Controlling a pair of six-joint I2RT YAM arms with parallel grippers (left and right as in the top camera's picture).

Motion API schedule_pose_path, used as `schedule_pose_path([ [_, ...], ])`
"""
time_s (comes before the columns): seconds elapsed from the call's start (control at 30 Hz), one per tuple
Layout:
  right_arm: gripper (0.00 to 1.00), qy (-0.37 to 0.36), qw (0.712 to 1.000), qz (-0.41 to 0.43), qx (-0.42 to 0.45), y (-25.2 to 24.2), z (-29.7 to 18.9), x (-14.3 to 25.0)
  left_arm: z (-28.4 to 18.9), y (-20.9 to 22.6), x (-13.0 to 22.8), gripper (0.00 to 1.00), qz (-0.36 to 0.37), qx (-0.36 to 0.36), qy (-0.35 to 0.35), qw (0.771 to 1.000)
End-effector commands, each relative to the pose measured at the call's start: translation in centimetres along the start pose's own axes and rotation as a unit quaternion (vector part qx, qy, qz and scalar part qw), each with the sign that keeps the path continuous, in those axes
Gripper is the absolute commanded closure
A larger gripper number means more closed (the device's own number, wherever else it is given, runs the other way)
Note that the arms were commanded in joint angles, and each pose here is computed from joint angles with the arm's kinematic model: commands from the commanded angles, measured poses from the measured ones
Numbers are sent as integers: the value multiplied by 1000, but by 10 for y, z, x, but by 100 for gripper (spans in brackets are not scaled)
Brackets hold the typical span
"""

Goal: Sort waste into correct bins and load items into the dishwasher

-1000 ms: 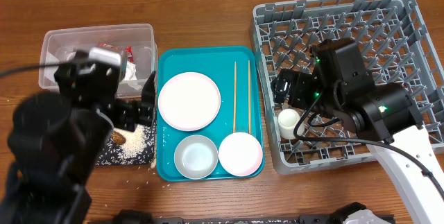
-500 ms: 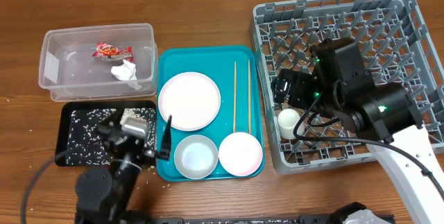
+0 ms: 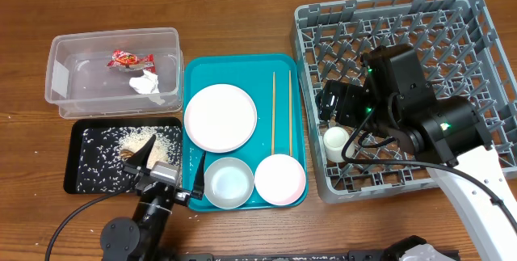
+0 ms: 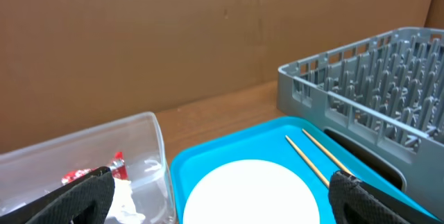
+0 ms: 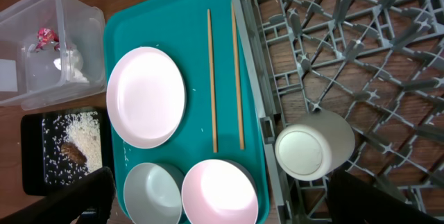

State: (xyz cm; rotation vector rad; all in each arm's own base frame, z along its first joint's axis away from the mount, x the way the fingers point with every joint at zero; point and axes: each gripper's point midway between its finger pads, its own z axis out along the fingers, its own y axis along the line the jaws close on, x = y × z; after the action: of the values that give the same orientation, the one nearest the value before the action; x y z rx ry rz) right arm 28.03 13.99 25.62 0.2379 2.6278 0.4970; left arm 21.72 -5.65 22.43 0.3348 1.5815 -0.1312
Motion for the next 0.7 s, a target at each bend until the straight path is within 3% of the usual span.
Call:
schedule_pose_path([
  [0.0,0,-3,1000,1,-2,0,-1,-1,4,-4,18,0,-3,9,13,1000],
  [0.2,0,-3,1000,1,-2,0,-1,-1,16,-9,76,0,-13,14,66,998],
  [0.67,0,-3,1000,1,-2,0,-1,-1,19,-7,70,0,-7,10,48,999],
])
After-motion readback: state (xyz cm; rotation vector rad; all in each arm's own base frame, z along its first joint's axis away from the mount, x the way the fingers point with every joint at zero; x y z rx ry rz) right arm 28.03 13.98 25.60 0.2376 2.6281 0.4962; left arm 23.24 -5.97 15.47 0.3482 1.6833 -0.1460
